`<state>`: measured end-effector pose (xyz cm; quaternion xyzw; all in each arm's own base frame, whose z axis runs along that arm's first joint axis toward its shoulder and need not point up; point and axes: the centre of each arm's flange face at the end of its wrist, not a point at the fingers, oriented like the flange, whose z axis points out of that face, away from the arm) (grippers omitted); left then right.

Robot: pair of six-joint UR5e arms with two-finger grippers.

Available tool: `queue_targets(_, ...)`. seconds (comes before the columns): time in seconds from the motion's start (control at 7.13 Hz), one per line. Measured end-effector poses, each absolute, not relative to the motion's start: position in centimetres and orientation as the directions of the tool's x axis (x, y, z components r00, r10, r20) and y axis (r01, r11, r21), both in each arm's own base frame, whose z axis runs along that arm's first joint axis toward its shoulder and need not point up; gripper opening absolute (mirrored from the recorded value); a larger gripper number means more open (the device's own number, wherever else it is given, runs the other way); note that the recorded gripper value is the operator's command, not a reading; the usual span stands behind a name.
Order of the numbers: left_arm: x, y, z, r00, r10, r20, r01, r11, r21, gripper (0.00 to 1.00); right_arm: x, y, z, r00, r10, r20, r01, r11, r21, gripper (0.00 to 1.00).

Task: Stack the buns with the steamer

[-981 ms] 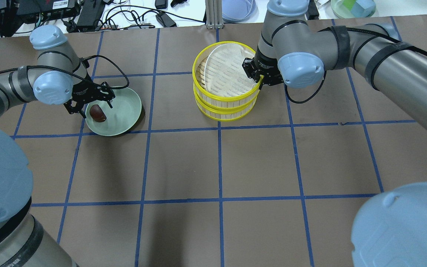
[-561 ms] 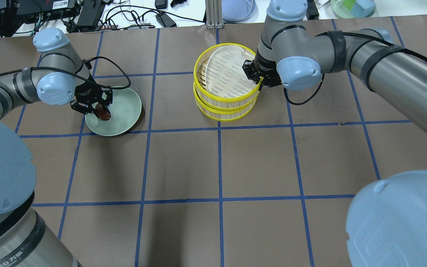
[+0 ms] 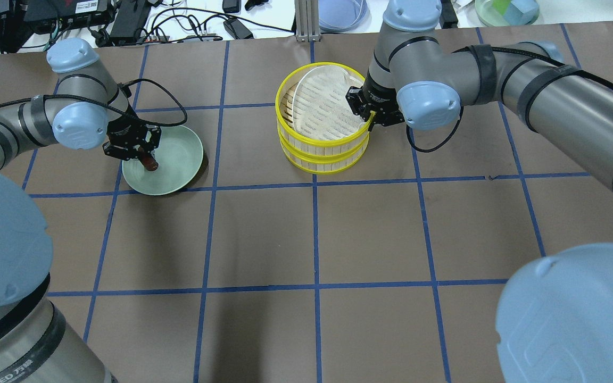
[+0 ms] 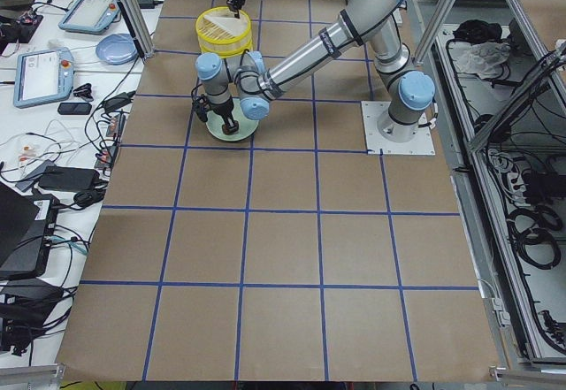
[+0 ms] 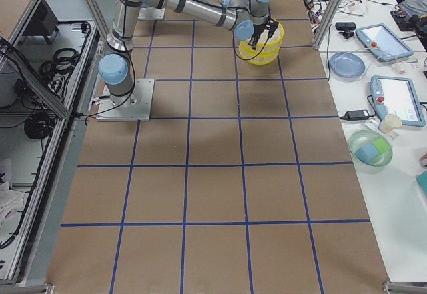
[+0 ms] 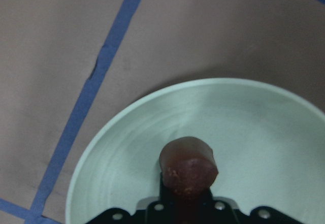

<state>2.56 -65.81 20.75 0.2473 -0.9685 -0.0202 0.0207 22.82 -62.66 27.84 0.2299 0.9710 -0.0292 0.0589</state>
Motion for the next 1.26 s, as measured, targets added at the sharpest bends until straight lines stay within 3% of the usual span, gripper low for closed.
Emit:
queue_targets(0.42, 0.1, -66.5, 24.6, -0.853, -0.508, 0.120, -0.511, 0.860, 0.011, 0.00, 22.8, -62.7, 27.6, -0.887, 0.444, -0.127, 0.451, 0.892, -0.029, 0.00)
queue_targets(0.56, -0.7, -66.4, 25.8, -0.855, -0.502, 0.132, -0.507, 0.862, -0.005, 0.00, 22.8, -62.7, 27.6, -0.887, 0.445, -0.127, 0.451, 0.892, -0.027, 0.12)
queue_targets(0.7, -1.4, -66.3, 26.8, -0.860, -0.492, 0.136, -0.498, 0.867, -0.020, 0.00, 22.8, -62.7, 27.5, -0.886, 0.445, -0.127, 0.452, 0.892, -0.025, 0.34)
queue_targets(0.98, -1.8, -66.4, 26.9, -0.870, -0.474, 0.133, -0.482, 0.876, -0.031, 0.00, 22.8, -62.7, 27.4, -0.887, 0.446, -0.125, 0.452, 0.892, -0.024, 0.97)
queue_targets(1.26, -1.8, -66.7, 26.2, -0.885, -0.447, 0.133, -0.456, 0.889, -0.045, 0.00, 22.8, -62.8, 27.8, -0.886, 0.445, -0.130, 0.452, 0.892, -0.030, 1.00)
